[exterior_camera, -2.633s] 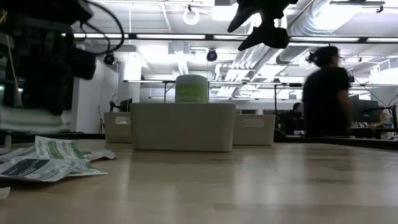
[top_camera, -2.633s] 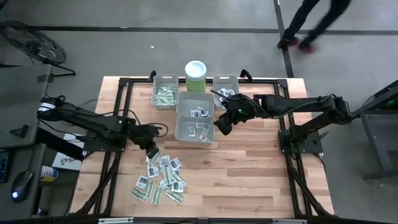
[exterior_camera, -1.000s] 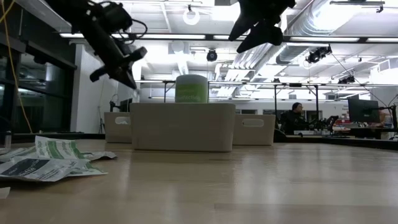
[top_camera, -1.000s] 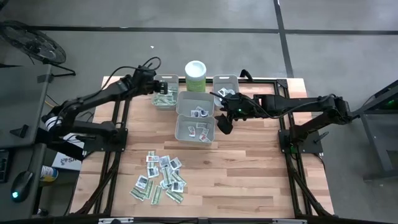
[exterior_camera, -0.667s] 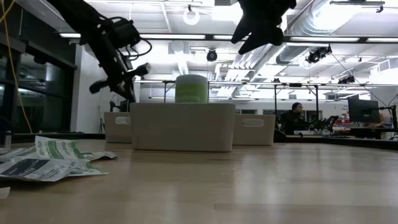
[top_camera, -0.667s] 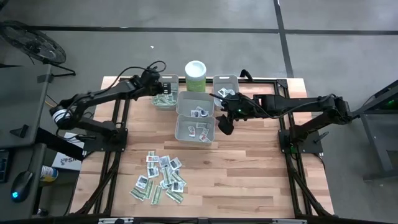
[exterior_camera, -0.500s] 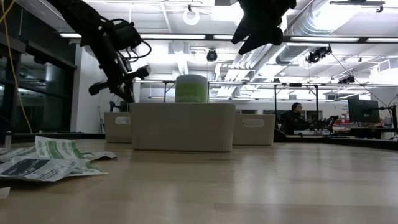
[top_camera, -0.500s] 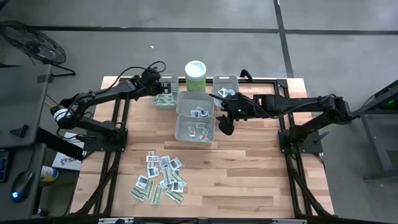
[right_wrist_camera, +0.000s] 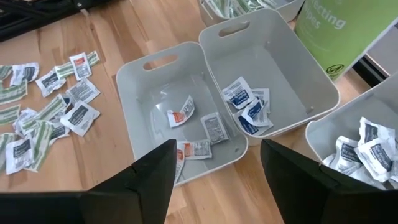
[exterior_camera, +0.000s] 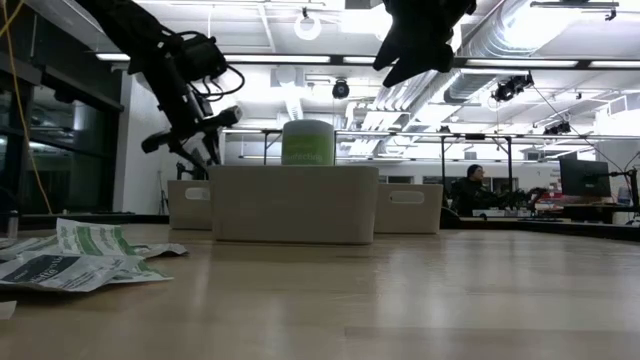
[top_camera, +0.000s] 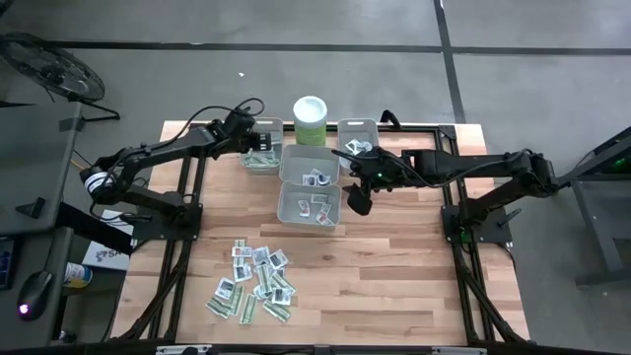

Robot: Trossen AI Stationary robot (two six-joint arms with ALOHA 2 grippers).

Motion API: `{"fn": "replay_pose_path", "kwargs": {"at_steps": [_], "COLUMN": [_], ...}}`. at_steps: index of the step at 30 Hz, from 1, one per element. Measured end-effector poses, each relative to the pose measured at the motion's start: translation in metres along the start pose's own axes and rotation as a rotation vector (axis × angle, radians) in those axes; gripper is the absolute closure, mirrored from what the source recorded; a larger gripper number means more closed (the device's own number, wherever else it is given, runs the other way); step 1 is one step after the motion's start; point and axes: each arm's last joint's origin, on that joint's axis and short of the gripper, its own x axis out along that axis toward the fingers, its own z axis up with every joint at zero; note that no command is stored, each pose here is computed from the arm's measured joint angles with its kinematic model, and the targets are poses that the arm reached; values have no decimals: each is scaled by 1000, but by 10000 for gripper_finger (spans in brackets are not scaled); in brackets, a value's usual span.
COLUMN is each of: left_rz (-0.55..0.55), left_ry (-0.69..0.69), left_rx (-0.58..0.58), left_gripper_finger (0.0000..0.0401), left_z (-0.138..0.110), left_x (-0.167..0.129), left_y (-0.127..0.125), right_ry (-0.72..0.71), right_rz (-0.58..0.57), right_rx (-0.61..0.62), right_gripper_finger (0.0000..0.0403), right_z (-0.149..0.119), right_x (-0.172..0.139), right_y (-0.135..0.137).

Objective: Pick & Place First Aid Supplies
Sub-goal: Put the ointment pack into the bottom center bin

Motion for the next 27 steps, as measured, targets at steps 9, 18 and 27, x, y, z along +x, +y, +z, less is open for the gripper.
{"fn": "replay_pose_path", "kwargs": {"at_steps": [9,18,27], "left_rz": [-117,-171,-226], "left_ry": [31,14,57], "left_rx": [145,283,421], "left_gripper_finger": [248,248,248], "left_z": [-1,-21,-61], "left_x": [-32,-85,-129], "left_y": [1,1,3], "right_ry": [-39,-153,-257], "right_rz": [71,197,299], "right_rx": [16,22,-6], "right_gripper_finger": [179,203,230], "right_z": [5,17,20], "right_x": [0,9,39], "right_y": [4,17,53]}}
